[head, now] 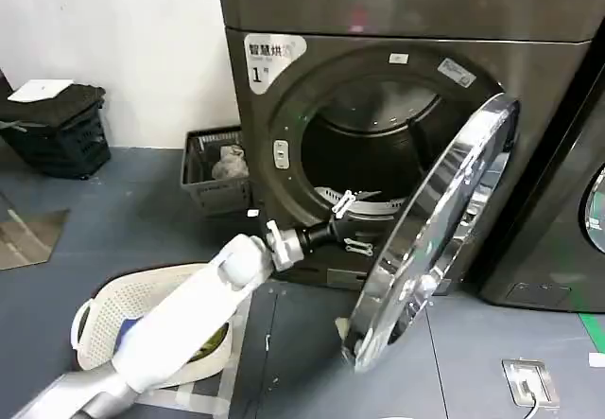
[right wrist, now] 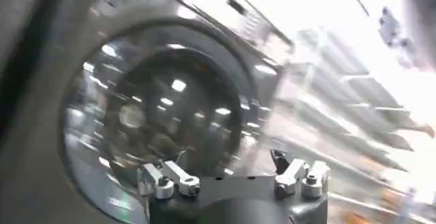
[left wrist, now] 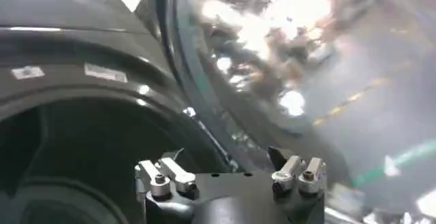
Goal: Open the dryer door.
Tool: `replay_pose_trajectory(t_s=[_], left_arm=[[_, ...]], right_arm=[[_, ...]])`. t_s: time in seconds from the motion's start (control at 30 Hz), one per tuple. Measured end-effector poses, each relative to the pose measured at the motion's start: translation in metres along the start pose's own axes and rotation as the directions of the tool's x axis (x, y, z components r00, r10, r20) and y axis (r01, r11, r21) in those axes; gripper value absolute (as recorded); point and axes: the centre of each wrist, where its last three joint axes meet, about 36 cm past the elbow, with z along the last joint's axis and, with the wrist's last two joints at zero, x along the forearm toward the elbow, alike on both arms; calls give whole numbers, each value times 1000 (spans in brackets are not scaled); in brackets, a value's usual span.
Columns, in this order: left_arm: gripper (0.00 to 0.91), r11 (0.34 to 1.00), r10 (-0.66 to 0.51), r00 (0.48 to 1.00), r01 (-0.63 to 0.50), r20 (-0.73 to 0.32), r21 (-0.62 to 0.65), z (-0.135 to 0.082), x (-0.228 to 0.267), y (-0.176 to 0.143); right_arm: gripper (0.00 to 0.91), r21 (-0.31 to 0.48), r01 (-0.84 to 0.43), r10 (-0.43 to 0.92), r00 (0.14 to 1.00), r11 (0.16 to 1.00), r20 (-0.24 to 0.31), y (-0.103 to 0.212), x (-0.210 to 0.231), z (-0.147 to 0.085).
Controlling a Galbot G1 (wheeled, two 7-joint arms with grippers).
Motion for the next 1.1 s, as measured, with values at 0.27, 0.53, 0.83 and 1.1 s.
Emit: replay_pose_trajectory(t_s=[0.27, 0.53, 0.83, 1.1], left_arm=[[907, 999, 36, 999, -36, 24, -1, 0, -26, -4], [907, 997, 71, 996, -71, 61, 2, -4, -61, -12], [907, 993, 115, 988, -116, 101, 2, -12, -105, -21], [907, 986, 166, 976, -166, 141, -13, -25, -153, -33]], right_arm=[[907, 62, -156, 159, 986, 986, -48, -37, 30, 6], [907, 89, -287, 292, 955, 954, -52, -57, 55, 6], [907, 110, -376, 381, 924, 920, -36, -65, 79, -3], [907, 148, -467, 477, 878, 872, -39, -69, 98, -18]])
